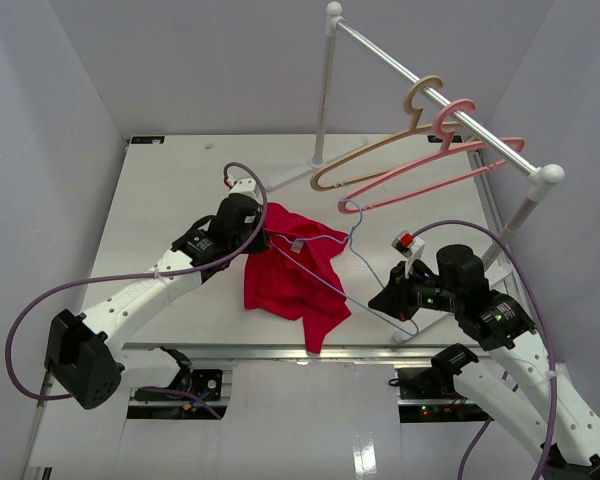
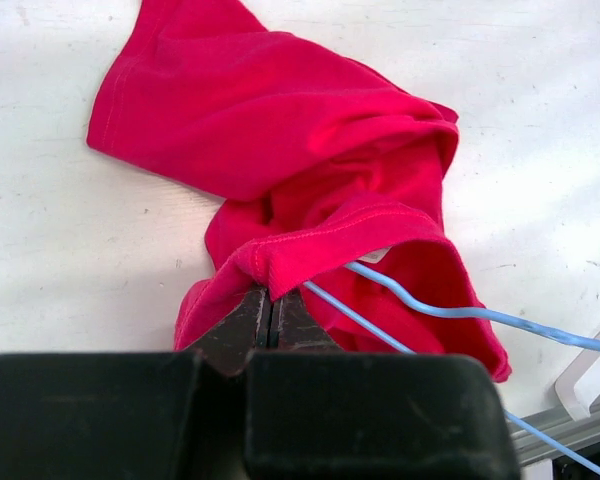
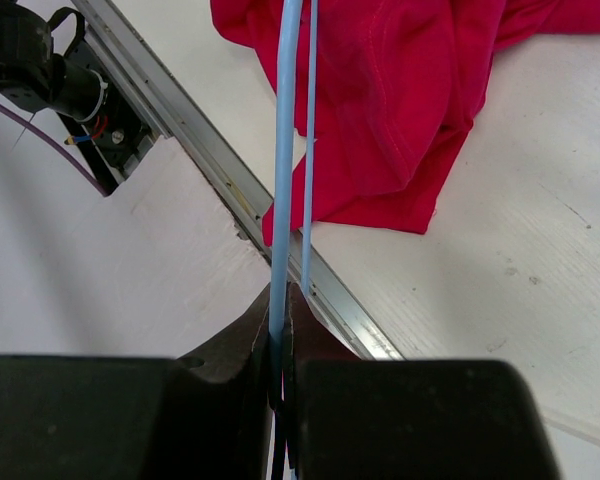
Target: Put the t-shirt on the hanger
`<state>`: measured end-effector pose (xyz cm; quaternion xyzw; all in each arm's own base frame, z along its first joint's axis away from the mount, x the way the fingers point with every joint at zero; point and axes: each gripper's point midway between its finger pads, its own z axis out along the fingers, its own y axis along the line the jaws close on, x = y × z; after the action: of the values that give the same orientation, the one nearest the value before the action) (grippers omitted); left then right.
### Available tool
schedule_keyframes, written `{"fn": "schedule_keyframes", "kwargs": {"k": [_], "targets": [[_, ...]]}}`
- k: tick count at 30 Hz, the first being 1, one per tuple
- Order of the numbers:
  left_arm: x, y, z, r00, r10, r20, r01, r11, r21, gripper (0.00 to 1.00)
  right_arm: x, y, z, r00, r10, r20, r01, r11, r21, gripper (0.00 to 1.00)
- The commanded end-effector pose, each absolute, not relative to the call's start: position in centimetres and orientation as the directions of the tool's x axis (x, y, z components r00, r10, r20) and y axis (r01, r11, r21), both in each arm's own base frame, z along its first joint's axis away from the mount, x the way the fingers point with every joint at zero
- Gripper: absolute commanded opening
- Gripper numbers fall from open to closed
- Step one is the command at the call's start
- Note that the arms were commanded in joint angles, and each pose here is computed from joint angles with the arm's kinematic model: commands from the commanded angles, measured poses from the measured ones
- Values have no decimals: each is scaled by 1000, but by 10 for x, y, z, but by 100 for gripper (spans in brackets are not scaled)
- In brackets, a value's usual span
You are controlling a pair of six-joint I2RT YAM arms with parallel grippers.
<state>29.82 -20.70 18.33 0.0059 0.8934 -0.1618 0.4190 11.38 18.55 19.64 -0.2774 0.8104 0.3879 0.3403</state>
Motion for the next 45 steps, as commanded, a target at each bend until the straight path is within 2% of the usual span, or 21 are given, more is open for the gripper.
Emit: {"fn": "schedule_keyframes", "kwargs": {"k": [1, 10, 20, 27, 33, 38, 41, 45], "targets": [[300, -218, 222, -603, -114, -790, 238, 919, -315, 0, 119, 200, 212, -587, -160, -794, -745, 491, 452, 8], [272, -244, 264, -589, -52, -807, 448, 810, -379, 0, 132, 228, 231, -544, -143, -827, -778, 454, 433, 8], [256, -248, 289, -564, -4, -826, 539, 756, -372, 0, 120, 275, 240, -442, -214, -871, -830, 467, 306, 8], [226, -256, 308, -551, 24, -834, 648, 643, -409, 0, 146, 285, 251, -393, -65, -917, -790, 534, 300, 8], [199, -251, 331, -528, 0, -849, 698, 569, -434, 0, 154, 294, 260, -368, 62, -928, -781, 521, 344, 8], [194, -236, 331, -517, -6, -856, 675, 612, -413, 0, 155, 286, 258, -352, 117, -929, -764, 538, 357, 8], [201, -229, 323, -522, 13, -853, 645, 661, -384, 0, 153, 284, 261, -336, 161, -928, -771, 520, 369, 8], [205, -235, 317, -543, 50, -838, 647, 661, -380, 0, 152, 294, 266, -298, 170, -940, -807, 481, 342, 8]]}}
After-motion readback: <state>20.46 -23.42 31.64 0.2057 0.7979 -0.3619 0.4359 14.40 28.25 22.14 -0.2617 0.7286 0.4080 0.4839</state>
